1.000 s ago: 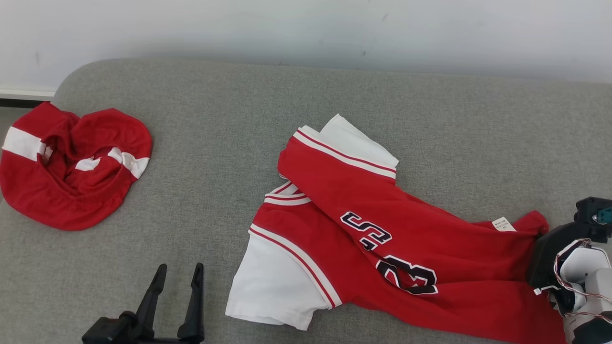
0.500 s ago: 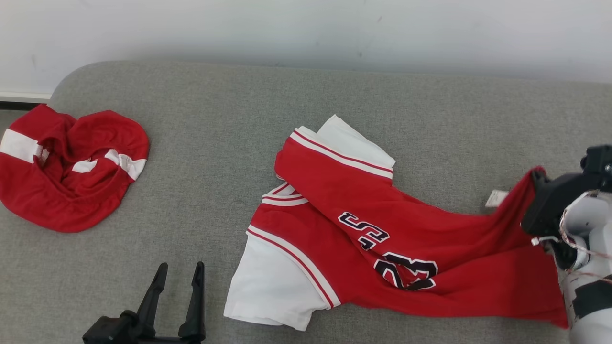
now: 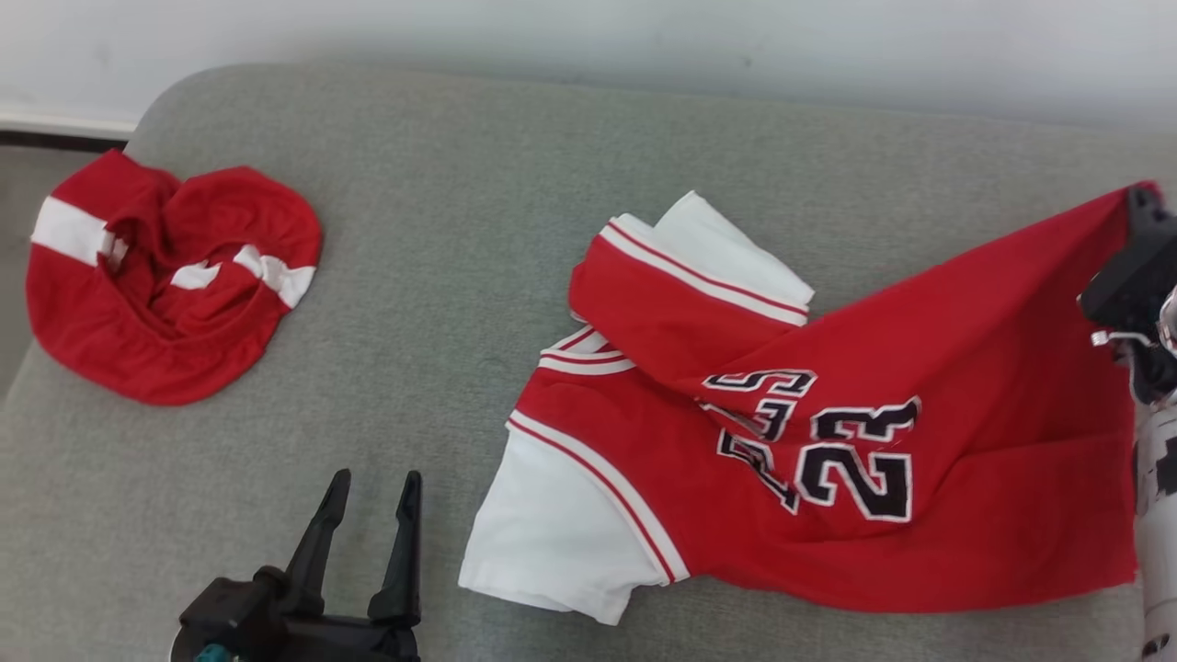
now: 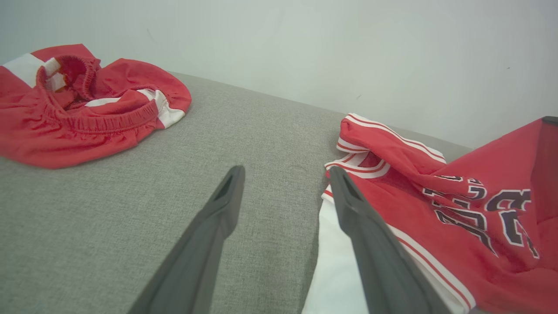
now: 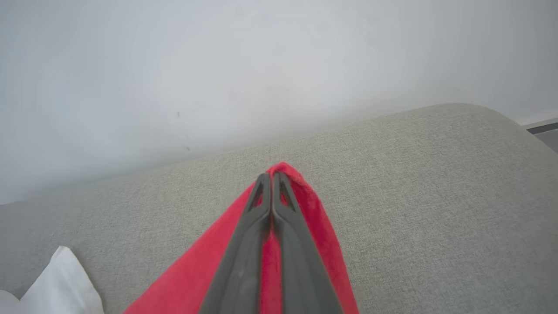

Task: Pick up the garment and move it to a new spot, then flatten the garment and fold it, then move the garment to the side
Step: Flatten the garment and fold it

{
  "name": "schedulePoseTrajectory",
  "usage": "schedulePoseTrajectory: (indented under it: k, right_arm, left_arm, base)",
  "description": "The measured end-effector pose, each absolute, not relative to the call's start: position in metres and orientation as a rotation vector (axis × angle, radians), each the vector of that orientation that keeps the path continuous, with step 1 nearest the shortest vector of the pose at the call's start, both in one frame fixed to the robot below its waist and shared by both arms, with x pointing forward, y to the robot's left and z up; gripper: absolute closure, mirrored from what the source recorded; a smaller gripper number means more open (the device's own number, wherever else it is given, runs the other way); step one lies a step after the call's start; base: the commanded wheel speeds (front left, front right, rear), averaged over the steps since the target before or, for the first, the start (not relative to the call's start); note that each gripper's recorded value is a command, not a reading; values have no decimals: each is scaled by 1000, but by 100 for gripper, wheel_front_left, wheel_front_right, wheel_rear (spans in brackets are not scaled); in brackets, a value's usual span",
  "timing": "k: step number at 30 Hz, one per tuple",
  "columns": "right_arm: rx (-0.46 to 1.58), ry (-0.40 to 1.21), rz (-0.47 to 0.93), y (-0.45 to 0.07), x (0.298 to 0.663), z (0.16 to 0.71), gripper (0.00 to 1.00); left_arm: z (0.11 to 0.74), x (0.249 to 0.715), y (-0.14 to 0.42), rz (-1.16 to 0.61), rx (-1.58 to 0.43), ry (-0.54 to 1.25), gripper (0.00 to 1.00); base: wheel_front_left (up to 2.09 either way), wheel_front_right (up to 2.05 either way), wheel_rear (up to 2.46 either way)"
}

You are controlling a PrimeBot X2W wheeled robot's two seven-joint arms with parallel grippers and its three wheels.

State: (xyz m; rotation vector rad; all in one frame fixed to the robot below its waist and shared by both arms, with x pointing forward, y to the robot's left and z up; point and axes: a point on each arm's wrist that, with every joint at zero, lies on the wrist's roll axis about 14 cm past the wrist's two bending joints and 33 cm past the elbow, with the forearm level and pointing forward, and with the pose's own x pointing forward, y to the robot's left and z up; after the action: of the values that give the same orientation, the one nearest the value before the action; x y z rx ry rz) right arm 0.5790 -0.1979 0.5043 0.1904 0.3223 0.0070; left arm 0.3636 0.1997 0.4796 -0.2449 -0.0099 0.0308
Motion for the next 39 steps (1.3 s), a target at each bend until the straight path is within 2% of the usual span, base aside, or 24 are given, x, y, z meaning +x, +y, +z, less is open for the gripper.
schedulePoseTrajectory:
  k: [4,5,8,13,19,27,31,39]
  right_arm:
    - [216,252,-23,-196,598,509,100]
    - [218,240,-26,-194,602,509,0]
    - [225,290,-17,-181,607,489,0]
    - [168,419,81,-141,602,457,0]
    - [88,410,120,-143,587,455,0]
    - [47,394,100,-182,544,456,0]
    - [103,401,71,-202,518,455,0]
    - [133,498,49,-227,460,436,0]
  left_arm:
    - [480,363,205,48,-242,-10,0]
    - [480,363,206,54,-242,-10,0]
    - [481,363,212,71,-237,-12,0]
    - [478,361,219,96,-231,-6,0]
    - [483,360,222,102,-234,-24,0]
    - [486,354,217,88,-244,-36,0]
    - [488,352,212,69,-249,-42,0]
    - [493,353,200,30,-257,-57,0]
  base:
    - [0,0,0]
    - [0,0,0]
    - [0,0,0]
    - [0,0,0]
    - [0,0,0]
    - [0,0,0]
    - [0,0,0]
    - [0,0,0]
